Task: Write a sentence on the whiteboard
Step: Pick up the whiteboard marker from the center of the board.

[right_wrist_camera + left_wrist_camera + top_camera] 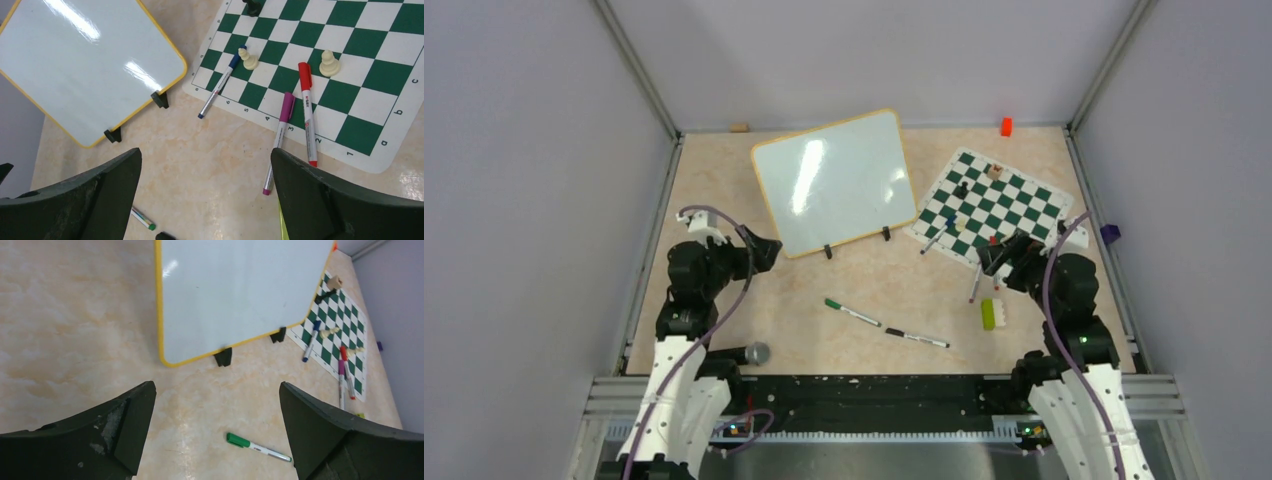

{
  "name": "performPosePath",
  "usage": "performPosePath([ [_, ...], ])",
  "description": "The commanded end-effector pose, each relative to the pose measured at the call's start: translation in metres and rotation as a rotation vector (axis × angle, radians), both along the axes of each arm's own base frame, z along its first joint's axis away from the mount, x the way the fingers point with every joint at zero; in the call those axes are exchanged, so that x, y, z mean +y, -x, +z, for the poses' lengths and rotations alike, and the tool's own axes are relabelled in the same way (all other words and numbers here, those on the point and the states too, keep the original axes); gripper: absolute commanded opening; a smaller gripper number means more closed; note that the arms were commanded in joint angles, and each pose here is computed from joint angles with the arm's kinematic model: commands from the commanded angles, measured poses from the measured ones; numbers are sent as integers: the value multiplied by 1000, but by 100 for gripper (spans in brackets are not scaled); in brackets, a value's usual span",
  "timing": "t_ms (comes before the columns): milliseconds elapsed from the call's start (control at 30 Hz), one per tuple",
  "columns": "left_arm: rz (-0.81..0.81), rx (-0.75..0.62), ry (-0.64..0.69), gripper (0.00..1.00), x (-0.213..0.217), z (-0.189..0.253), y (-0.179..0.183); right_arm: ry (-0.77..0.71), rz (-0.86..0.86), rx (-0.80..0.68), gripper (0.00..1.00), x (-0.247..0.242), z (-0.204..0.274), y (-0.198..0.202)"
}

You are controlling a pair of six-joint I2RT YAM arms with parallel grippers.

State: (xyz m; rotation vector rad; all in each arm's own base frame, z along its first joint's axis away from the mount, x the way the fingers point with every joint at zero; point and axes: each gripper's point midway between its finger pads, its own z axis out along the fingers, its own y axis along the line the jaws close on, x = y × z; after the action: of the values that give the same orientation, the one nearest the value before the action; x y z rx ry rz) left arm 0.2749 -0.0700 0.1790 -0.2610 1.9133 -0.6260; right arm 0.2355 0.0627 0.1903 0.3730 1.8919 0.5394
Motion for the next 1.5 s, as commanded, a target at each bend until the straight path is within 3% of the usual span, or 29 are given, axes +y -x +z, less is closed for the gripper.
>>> performPosePath([
  [0,-160,-112,36,99,-25,23,11,10,-10,23,99,-1,7,-4],
  [67,-171,-130,14,99,-25,24,14,12,-31,87,98,-3,-2,-10],
  [167,-206,-195,-1,99,-30,34,21,10,-80,156,85,-9,-8,-21],
  [267,-237,-251,30,99,-41,44,30,43,-142,205,78,-19,-11,-28],
  [400,-100,-260,104,98,-26,46,23,143,-175,279,78,-28,-24,-33],
  [533,30,-210,195,99,-13,31,21,228,-131,367,67,-17,-50,-38],
  [667,-73,-244,210,98,-28,29,27,268,-117,438,59,-8,-73,-39],
  [967,-270,-158,236,95,-57,16,33,264,-157,508,45,-1,-113,-39],
  [1067,-292,-156,233,94,-60,17,34,284,-221,554,45,-9,-128,-37],
  [1367,-306,-172,225,94,-61,17,36,305,-178,626,45,1,-158,-38],
  [1467,-312,-174,225,94,-62,18,36,323,-174,643,40,1,-165,-37],
])
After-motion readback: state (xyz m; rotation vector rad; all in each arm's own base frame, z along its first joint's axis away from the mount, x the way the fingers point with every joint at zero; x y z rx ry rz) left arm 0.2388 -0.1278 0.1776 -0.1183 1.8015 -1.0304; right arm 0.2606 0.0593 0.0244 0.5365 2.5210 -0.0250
